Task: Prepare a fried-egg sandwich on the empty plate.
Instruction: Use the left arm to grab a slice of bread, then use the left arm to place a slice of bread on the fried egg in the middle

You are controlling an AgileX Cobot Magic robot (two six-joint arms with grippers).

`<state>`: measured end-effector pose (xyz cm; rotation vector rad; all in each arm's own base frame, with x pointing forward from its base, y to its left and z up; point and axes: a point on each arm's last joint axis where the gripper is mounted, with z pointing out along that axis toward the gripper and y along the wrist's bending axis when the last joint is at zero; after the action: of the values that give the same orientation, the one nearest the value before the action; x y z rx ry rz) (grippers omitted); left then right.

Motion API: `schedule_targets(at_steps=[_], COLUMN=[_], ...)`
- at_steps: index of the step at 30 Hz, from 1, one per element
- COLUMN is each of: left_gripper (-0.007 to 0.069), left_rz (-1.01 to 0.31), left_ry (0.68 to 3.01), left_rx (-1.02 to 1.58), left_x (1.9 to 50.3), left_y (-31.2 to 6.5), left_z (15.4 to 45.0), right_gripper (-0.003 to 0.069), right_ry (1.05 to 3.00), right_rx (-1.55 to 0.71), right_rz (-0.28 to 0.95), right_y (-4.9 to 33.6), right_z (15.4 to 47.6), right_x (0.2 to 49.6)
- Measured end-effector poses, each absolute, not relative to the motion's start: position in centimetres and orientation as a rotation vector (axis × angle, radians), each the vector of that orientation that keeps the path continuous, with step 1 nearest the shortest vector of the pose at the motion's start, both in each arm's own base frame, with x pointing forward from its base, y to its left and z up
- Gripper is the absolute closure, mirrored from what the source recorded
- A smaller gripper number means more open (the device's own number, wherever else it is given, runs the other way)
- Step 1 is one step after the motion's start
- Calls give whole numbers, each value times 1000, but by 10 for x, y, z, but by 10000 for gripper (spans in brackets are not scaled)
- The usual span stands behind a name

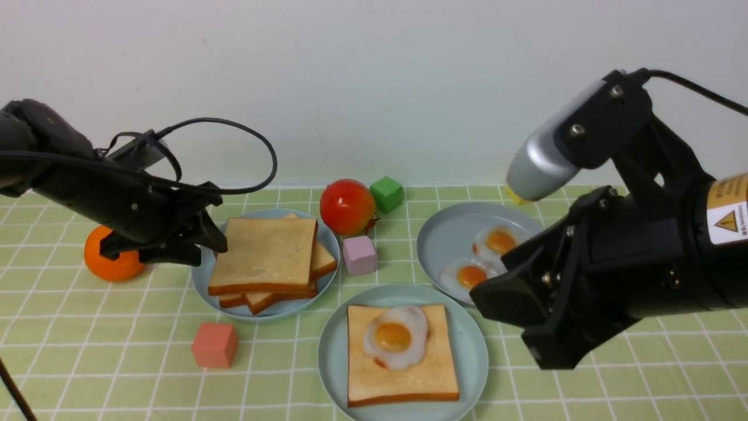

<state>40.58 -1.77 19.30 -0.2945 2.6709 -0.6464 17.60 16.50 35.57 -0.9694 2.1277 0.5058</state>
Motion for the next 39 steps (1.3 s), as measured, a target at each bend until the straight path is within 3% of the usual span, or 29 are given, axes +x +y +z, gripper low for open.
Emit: schedule_targets(at_steps=[2, 3, 5, 9, 18, 22, 25, 28, 31, 34, 39], left_gripper=[286, 286, 291, 328, 590, 589, 589, 589, 589, 589, 589], left_rz=[-639, -637, -643, -673, -759, -753, -771, -884, -1009, -1077, -1039], left_ry=[2680, 2685, 2693, 2697, 2705, 2708, 2688, 2603, 2538, 2519, 2571], left_rx=[-268, -259, -261, -268, -230, -192, -146, -175, -181, -161, -179], left_x=[408, 409, 410, 411, 413, 409, 400, 381, 357, 329, 300], left_y=[-18, -18, -18, -19, -20, -20, -22, -34, -58, -93, -139], left_z=[187, 184, 180, 174, 167, 176, 202, 238, 254, 248, 210], right_gripper=[557, 617, 667, 669, 667, 666, 665, 664, 662, 662, 659], right_ry=[2135, 2135, 2136, 2135, 2126, 2127, 2133, 2130, 2127, 2141, 2182], right_rx=[-974, -974, -973, -970, -974, -973, -961, -953, -935, -899, -854], right_rz=[506, 506, 510, 515, 497, 494, 496, 496, 496, 483, 461], right_y=[165, 165, 165, 165, 164, 164, 164, 163, 160, 157, 154], right_z=[355, 355, 355, 356, 356, 356, 356, 357, 360, 362, 361], right_x=[175, 175, 175, 175, 176, 176, 176, 175, 173, 172, 172])
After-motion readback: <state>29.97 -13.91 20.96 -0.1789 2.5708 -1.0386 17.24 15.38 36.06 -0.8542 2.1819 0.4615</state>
